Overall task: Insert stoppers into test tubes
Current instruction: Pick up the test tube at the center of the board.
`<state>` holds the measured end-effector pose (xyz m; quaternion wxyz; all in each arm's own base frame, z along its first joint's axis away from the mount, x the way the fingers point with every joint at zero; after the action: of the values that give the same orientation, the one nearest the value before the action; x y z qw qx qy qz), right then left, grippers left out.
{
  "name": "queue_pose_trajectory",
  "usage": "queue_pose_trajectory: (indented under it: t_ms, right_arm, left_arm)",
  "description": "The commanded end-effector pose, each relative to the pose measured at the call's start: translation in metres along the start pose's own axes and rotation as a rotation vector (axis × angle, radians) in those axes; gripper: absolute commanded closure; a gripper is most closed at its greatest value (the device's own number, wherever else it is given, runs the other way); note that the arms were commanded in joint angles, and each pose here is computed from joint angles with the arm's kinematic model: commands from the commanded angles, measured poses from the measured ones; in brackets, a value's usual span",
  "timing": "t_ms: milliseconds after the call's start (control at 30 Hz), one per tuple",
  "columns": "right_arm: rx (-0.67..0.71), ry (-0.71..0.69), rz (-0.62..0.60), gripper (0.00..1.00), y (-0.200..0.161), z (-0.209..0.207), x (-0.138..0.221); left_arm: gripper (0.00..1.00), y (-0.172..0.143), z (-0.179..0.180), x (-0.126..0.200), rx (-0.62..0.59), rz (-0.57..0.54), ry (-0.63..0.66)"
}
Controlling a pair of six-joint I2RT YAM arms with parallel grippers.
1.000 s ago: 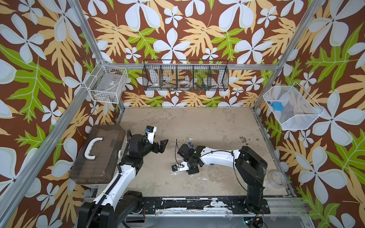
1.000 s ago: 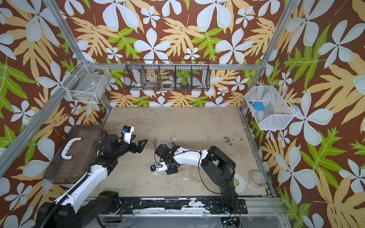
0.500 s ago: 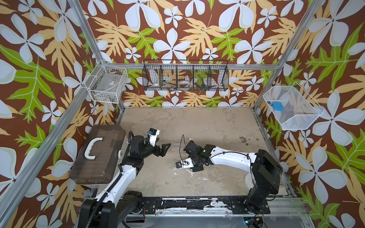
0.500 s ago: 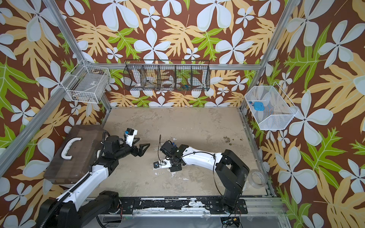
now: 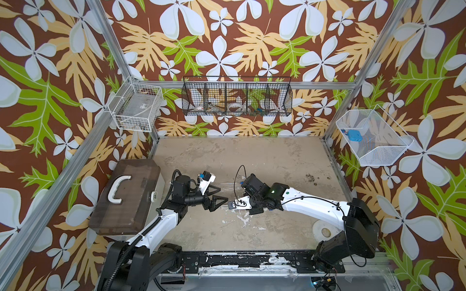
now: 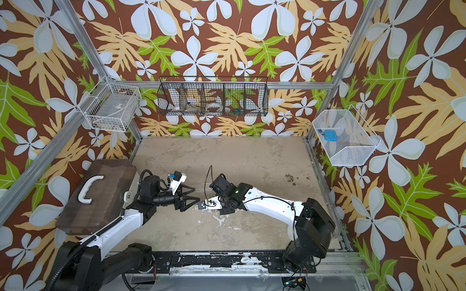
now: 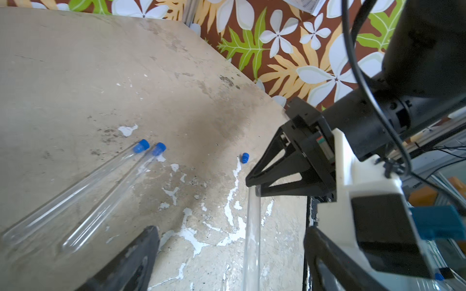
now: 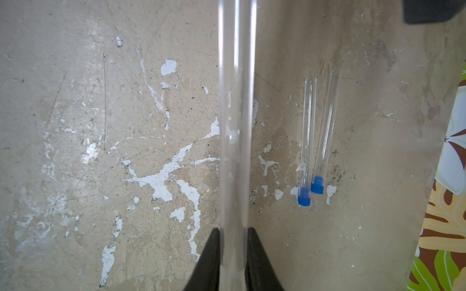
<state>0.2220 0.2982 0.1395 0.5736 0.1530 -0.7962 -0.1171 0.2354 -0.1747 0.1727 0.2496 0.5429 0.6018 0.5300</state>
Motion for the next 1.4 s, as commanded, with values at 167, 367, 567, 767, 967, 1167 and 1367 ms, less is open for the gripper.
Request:
queue_pose_trajectory:
  t_ms: [167, 367, 567, 767, 967, 1167, 1367]
  right_arm:
    - [0.001, -0.003, -0.033, 0.81, 0.008, -0.004, 0.008]
    - [-0.003, -0.003, -0.063, 0.81, 0.014, -0.005, 0.014]
    - [-0.001, 0.0, -0.057, 0.81, 0.013, -0.004, 0.012]
    - [-0.003, 0.0, -0.057, 0.82, 0.015, -0.006, 0.012]
    - [-0.004, 0.009, -0.054, 0.82, 0.014, -0.004, 0.01]
    - [-0.006, 0.014, -0.057, 0.82, 0.015, -0.004, 0.009]
    - [-0.008, 0.016, -0.054, 0.82, 0.016, -0.005, 0.008]
  left_arm:
    - [0.2, -0.006, -0.014, -0.017, -0.018, 0.033, -0.103]
    - [0.28, -0.014, -0.025, -0.031, 0.02, 0.067, -0.166]
    - [0.38, -0.019, -0.034, -0.041, 0.055, 0.087, -0.209]
    - [0.52, -0.018, -0.033, -0.048, 0.088, 0.093, -0.207]
    - [0.57, -0.019, -0.032, -0.052, 0.09, 0.101, -0.195]
    - [0.71, -0.016, -0.026, -0.052, 0.084, 0.095, -0.144]
    - [0.85, -0.015, -0.025, -0.053, 0.082, 0.093, -0.14]
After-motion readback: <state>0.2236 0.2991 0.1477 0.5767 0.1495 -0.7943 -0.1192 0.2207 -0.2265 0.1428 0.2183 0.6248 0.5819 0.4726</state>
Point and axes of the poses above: each gripper's point midway between its finger pads, its own x axis back along the fingers, its own z axis along the line the jaws close on, y = z × x, the point moved 3 cm from there along x, back along the fingers, and after that the axes turned 10 degrees about -x, right-handed, at the moved point
